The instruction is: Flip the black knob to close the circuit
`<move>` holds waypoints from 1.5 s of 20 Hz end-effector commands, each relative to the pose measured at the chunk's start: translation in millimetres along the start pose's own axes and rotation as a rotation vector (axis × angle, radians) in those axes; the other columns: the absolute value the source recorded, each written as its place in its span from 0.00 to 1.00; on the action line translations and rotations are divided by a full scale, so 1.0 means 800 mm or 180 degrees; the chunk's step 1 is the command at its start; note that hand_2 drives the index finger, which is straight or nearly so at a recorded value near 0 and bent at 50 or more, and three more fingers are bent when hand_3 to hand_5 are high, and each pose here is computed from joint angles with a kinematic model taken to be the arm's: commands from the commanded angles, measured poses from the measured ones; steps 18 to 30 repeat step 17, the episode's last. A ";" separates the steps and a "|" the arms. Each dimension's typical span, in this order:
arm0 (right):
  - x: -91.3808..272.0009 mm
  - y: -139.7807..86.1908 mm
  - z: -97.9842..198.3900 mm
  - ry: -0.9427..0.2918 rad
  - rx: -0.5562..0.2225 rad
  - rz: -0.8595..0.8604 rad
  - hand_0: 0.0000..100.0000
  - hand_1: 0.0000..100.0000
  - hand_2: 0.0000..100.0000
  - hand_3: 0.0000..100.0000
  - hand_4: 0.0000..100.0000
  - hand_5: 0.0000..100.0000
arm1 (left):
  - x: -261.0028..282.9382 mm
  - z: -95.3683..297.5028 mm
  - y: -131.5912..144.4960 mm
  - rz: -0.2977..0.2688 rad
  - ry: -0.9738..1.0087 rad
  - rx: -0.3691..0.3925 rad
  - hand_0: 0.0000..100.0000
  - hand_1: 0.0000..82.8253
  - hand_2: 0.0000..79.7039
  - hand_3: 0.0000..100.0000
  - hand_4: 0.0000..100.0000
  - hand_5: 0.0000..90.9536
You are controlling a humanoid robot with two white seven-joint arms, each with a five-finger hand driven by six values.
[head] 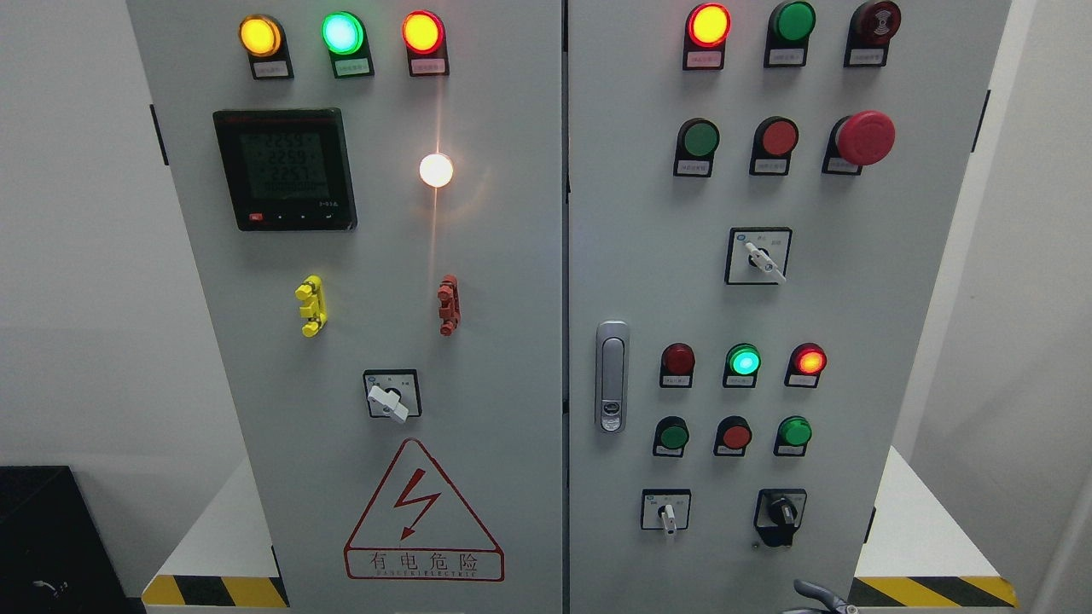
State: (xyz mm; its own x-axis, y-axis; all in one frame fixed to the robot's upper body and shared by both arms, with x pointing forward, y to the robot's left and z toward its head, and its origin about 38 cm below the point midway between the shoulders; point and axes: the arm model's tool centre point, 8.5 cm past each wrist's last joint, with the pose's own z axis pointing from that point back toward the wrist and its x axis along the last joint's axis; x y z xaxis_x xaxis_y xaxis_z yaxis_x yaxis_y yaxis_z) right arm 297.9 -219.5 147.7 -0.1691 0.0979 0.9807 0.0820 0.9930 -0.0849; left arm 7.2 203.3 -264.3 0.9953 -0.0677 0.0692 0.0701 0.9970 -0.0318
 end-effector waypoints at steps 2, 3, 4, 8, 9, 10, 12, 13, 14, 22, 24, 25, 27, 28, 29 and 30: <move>-0.020 0.004 0.009 0.0022 0.0159 -0.0448 0.00 0.00 0.00 0.04 0.03 0.00 | -0.007 0.000 -0.002 0.0008 -0.0008 -0.0010 0.12 0.67 0.00 0.00 0.00 0.00; -0.023 0.004 0.010 0.0022 0.0158 -0.0453 0.00 0.00 0.00 0.02 0.01 0.00 | -0.007 0.000 -0.002 0.0008 -0.0008 -0.0010 0.12 0.67 0.00 0.00 0.00 0.00; -0.027 0.005 0.010 0.0027 0.0157 -0.0453 0.00 0.00 0.00 0.01 0.00 0.00 | -0.007 0.000 -0.002 0.0008 -0.0008 -0.0010 0.12 0.67 0.00 0.00 0.00 0.00; -0.030 0.005 0.010 -0.0002 0.0159 -0.0463 0.00 0.00 0.00 0.00 0.00 0.00 | -0.007 0.000 -0.002 0.0008 -0.0008 -0.0010 0.12 0.67 0.00 0.00 0.00 0.00; -0.030 0.006 0.010 -0.0003 0.0163 -0.0480 0.00 0.00 0.00 0.00 0.00 0.00 | -0.007 0.000 -0.002 0.0008 -0.0008 -0.0010 0.12 0.67 0.00 0.00 0.00 0.00; -0.030 0.006 0.010 -0.0003 0.0163 -0.0480 0.00 0.00 0.00 0.00 0.00 0.00 | -0.007 0.000 -0.002 0.0008 -0.0008 -0.0010 0.12 0.67 0.00 0.00 0.00 0.00; -0.031 0.007 0.011 0.0002 0.0167 -0.0486 0.00 0.00 0.00 0.00 0.00 0.00 | -0.007 0.000 -0.002 0.0008 -0.0008 -0.0010 0.12 0.67 0.00 0.00 0.00 0.00; -0.031 0.007 0.011 0.0002 0.0167 -0.0487 0.00 0.00 0.00 0.00 0.00 0.00 | -0.007 0.000 -0.002 0.0008 -0.0008 -0.0010 0.12 0.67 0.00 0.00 0.00 0.00; -0.030 0.007 0.011 -0.0003 0.0172 -0.0489 0.00 0.00 0.00 0.00 0.00 0.00 | -0.007 0.000 -0.002 0.0008 -0.0008 -0.0010 0.12 0.67 0.00 0.00 0.00 0.00; -0.028 0.007 0.010 -0.0017 0.0170 -0.0537 0.00 0.00 0.00 0.00 0.00 0.00 | -0.007 0.000 -0.002 0.0008 -0.0008 -0.0010 0.12 0.67 0.00 0.00 0.00 0.00; -0.028 0.007 0.010 -0.0017 0.0170 -0.0537 0.00 0.00 0.00 0.00 0.00 0.00 | -0.007 0.000 -0.002 0.0008 -0.0008 -0.0010 0.12 0.67 0.00 0.00 0.00 0.00; -0.028 0.007 0.010 -0.0017 0.0170 -0.0537 0.00 0.00 0.00 0.00 0.00 0.00 | -0.007 0.000 -0.002 0.0008 -0.0008 -0.0010 0.12 0.67 0.00 0.00 0.00 0.00; -0.028 0.007 0.010 -0.0017 0.0170 -0.0537 0.00 0.00 0.00 0.00 0.00 0.00 | -0.007 0.000 -0.002 0.0008 -0.0008 -0.0010 0.12 0.67 0.00 0.00 0.00 0.00; -0.028 0.007 0.010 -0.0017 0.0170 -0.0537 0.00 0.00 0.00 0.00 0.00 0.00 | -0.007 0.000 -0.002 0.0008 -0.0008 -0.0010 0.12 0.67 0.00 0.00 0.00 0.00; -0.028 0.007 0.010 -0.0017 0.0170 -0.0537 0.00 0.00 0.00 0.00 0.00 0.00 | -0.007 0.000 -0.002 0.0008 -0.0008 -0.0010 0.12 0.67 0.00 0.00 0.00 0.00; -0.028 0.007 0.010 -0.0017 0.0170 -0.0537 0.00 0.00 0.00 0.00 0.00 0.00 | -0.007 0.000 -0.002 0.0008 -0.0008 -0.0010 0.12 0.67 0.00 0.00 0.00 0.00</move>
